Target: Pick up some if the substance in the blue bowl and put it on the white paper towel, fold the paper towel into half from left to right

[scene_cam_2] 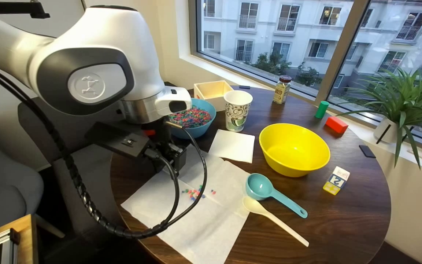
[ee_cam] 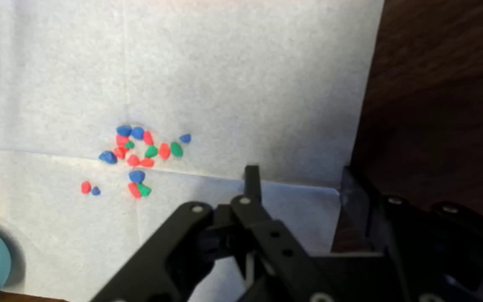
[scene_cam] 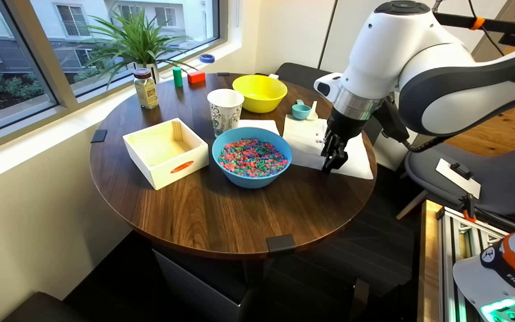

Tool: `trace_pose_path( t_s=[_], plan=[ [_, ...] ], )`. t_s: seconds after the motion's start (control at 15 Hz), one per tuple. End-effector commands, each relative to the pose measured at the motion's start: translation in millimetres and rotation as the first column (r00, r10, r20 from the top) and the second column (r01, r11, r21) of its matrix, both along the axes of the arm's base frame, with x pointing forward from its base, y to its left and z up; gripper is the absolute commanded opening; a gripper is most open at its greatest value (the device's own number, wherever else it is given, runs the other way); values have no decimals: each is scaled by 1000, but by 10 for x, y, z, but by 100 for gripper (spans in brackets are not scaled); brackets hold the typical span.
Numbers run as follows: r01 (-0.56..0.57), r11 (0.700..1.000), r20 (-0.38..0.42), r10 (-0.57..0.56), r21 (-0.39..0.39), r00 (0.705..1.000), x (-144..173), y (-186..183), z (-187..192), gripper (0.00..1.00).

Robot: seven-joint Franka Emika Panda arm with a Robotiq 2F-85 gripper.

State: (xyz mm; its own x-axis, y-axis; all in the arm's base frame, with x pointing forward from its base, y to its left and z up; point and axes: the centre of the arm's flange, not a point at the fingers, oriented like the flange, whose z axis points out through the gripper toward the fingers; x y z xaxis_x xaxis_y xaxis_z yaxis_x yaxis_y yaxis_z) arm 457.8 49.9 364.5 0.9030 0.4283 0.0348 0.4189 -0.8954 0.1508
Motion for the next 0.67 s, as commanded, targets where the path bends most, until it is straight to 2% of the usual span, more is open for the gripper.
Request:
trace_pose_path(
  t_s=[0.0, 0.6],
  plan=[
    [-16, 1000, 1, 16, 7, 1000, 57, 33, -39, 53],
    [-27, 999, 6, 27, 19, 1000, 84, 77, -9, 58]
  ],
)
